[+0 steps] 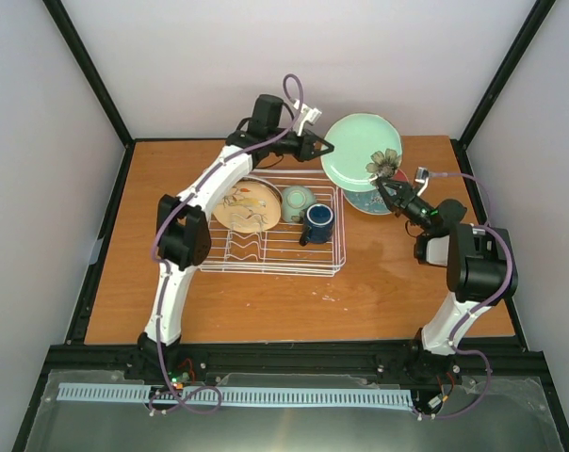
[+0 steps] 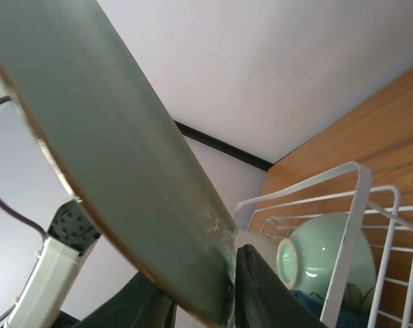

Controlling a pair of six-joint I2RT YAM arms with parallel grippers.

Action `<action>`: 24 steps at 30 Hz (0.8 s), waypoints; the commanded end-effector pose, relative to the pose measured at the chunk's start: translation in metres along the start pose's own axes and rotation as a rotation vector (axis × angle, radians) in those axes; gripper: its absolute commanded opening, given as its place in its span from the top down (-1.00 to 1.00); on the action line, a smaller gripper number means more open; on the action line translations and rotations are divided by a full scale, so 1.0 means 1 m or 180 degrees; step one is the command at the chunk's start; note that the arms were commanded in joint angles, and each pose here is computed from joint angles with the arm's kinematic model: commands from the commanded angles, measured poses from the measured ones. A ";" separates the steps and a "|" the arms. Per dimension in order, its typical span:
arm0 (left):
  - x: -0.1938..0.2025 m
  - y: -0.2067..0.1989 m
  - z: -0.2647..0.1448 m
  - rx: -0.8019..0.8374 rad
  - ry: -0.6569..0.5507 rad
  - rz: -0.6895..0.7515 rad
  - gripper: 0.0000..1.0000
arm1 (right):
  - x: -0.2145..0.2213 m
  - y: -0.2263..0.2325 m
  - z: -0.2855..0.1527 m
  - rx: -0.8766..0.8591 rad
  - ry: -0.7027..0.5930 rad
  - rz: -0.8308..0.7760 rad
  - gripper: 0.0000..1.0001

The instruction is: Load the mixed dishes into the dish rack

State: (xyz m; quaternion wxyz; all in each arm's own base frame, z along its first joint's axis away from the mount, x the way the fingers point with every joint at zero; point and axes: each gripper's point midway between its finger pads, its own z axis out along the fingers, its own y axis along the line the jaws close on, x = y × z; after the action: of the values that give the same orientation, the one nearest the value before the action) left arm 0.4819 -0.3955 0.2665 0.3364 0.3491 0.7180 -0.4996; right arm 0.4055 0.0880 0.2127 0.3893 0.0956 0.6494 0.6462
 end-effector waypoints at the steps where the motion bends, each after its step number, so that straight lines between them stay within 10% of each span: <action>1: -0.056 -0.079 -0.025 0.0040 -0.0297 0.0750 0.99 | -0.001 0.017 0.006 -0.0124 0.0087 -0.0277 0.52; 14: -0.090 -0.060 -0.138 -0.1425 -0.0739 0.1469 0.99 | -0.015 0.027 -0.020 -0.0176 0.0037 -0.0514 0.27; 24: -0.051 -0.125 -0.221 -0.2091 -0.1096 0.2765 0.99 | -0.018 -0.010 -0.022 -0.0030 -0.0050 -0.0339 0.24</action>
State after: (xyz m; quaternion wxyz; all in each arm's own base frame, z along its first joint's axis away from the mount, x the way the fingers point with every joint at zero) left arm 0.4119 -0.2392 0.3408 0.5763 0.3702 0.7043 -0.1864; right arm 0.4048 0.0613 0.2110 0.4123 0.0775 0.6524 0.6312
